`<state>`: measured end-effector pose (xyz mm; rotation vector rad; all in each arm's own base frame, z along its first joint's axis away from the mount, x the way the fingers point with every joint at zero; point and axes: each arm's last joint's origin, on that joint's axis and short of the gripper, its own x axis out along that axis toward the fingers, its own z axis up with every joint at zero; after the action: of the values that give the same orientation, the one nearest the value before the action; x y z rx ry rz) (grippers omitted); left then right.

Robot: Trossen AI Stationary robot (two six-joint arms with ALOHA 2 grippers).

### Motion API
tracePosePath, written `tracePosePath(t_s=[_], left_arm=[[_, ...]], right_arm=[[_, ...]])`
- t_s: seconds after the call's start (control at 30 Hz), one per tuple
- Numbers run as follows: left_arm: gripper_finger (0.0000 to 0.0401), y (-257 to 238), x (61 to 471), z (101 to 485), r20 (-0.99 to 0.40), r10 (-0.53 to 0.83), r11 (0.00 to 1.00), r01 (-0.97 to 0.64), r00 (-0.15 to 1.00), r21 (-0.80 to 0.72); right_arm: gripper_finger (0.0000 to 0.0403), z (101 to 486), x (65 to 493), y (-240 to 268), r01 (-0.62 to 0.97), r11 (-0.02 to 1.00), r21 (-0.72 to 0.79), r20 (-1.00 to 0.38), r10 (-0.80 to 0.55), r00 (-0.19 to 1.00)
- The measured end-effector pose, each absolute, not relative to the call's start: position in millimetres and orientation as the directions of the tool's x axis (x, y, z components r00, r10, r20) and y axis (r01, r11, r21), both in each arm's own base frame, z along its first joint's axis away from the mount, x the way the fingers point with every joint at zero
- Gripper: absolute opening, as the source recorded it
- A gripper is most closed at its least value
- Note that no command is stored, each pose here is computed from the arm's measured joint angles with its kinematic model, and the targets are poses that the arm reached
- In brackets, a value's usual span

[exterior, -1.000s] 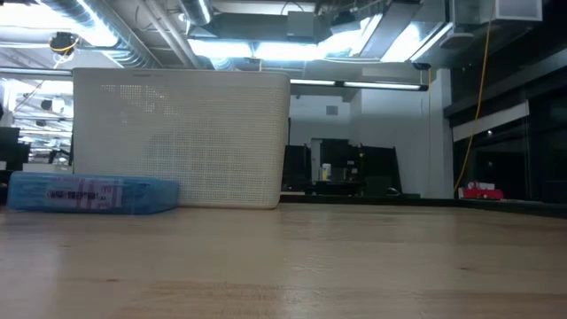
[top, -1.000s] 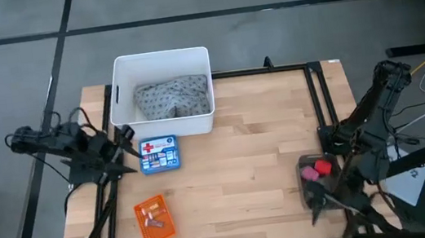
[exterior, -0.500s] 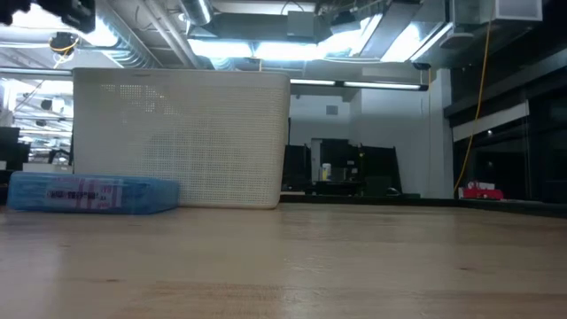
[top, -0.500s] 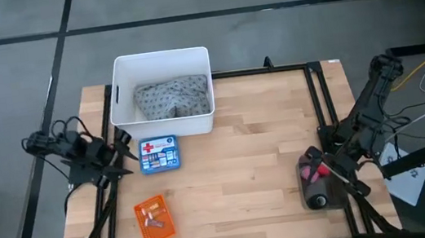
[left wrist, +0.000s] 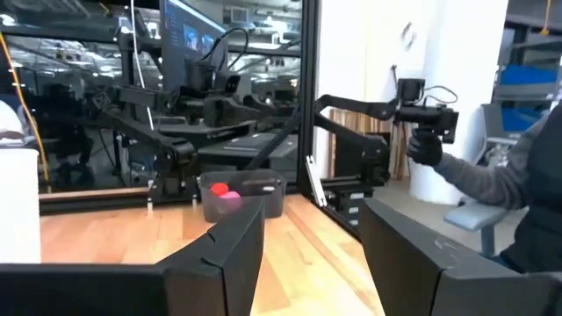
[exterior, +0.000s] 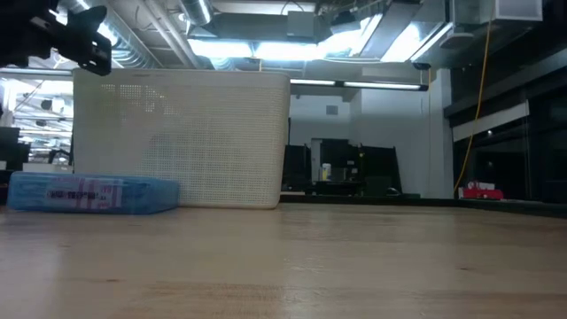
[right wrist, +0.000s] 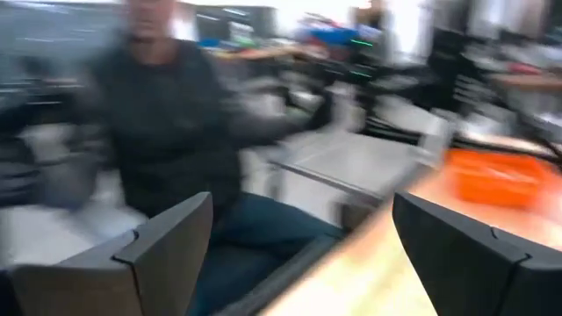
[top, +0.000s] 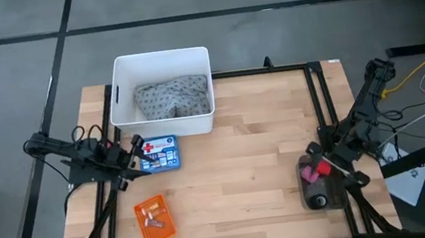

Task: Pick & place medical supplies in basket/bin
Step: Return to Home Position

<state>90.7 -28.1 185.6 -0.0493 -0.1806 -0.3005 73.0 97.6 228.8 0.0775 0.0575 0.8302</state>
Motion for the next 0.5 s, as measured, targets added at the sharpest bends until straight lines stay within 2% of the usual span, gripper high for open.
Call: tracePosePath(t_s=[0.07,0.17,0.37,0.5], left_arm=[[0.0182,-28.2,91.0,184.0,0.172,-0.290,0.955,0.297,0.942,-0.019],[0.0182,-27.9,91.1,183.7,0.169,-0.283,0.957,0.290,0.944,-0.020],[0.0182,-27.7,91.5,182.5,0.161,-0.273,0.961,0.277,0.948,-0.007],[0.0182,-27.0,92.5,175.9,0.095,-0.243,0.969,0.246,0.965,-0.020]], right_arm=[[0.0352,215.6,70.3,98.0,-0.807,0.586,0.069,0.015,0.809,0.588],[0.0352,198.3,69.0,95.2,-0.839,0.531,0.120,0.011,0.844,0.536],[0.0352,193.3,67.7,83.9,-0.858,0.499,0.124,0.033,0.862,0.506],[0.0352,191.1,67.9,75.9,-0.811,0.573,0.115,0.020,0.815,0.579]])
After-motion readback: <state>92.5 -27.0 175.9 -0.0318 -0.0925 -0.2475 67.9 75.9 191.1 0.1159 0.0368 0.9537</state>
